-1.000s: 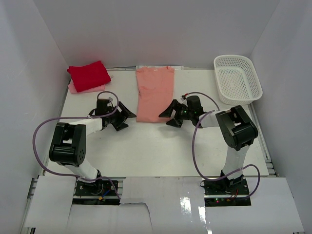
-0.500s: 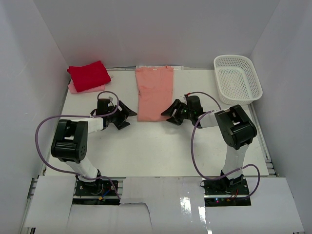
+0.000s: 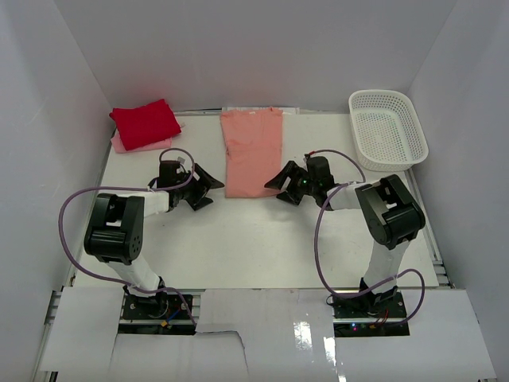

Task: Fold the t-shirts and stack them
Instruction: Grab one side of the 2/3 rectangular tshirt with both arms, then fold the long partially folded tshirt into a neat square

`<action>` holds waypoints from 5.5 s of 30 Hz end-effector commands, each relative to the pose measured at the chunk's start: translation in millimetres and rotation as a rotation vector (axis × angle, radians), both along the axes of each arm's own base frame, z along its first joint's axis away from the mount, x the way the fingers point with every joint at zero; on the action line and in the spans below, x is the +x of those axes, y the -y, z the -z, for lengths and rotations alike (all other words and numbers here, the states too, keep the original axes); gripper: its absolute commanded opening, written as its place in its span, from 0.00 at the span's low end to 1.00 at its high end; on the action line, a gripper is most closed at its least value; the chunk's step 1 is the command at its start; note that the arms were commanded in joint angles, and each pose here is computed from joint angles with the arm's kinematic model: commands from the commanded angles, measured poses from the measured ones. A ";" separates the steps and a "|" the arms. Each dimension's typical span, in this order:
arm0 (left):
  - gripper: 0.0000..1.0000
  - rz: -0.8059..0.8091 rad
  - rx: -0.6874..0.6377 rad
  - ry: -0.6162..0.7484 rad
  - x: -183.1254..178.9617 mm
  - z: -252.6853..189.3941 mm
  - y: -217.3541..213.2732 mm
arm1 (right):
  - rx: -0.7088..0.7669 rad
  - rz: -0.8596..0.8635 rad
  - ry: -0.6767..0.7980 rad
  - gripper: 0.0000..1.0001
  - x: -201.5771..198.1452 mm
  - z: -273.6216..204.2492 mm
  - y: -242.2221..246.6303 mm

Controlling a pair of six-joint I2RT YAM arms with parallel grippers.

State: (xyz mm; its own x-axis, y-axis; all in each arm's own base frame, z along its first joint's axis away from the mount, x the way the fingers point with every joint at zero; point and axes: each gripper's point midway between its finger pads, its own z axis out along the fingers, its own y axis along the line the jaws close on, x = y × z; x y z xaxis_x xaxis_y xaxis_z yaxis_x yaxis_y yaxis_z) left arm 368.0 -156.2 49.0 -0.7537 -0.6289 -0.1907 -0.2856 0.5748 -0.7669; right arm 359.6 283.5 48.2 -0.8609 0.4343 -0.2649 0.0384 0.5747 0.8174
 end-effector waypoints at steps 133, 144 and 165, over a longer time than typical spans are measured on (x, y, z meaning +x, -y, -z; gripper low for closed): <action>0.00 0.265 -0.083 0.001 -99.6 -147.6 23.3 | -0.064 -0.541 0.107 0.08 -141.6 -144.3 22.4; 0.00 0.260 -0.083 -0.017 -51.9 -127.4 22.1 | -0.040 -0.534 0.083 0.08 -92.3 -136.8 22.9; 0.00 0.235 -0.090 0.003 23.2 -128.7 21.3 | -0.029 -0.564 0.097 0.09 -11.7 -134.7 3.6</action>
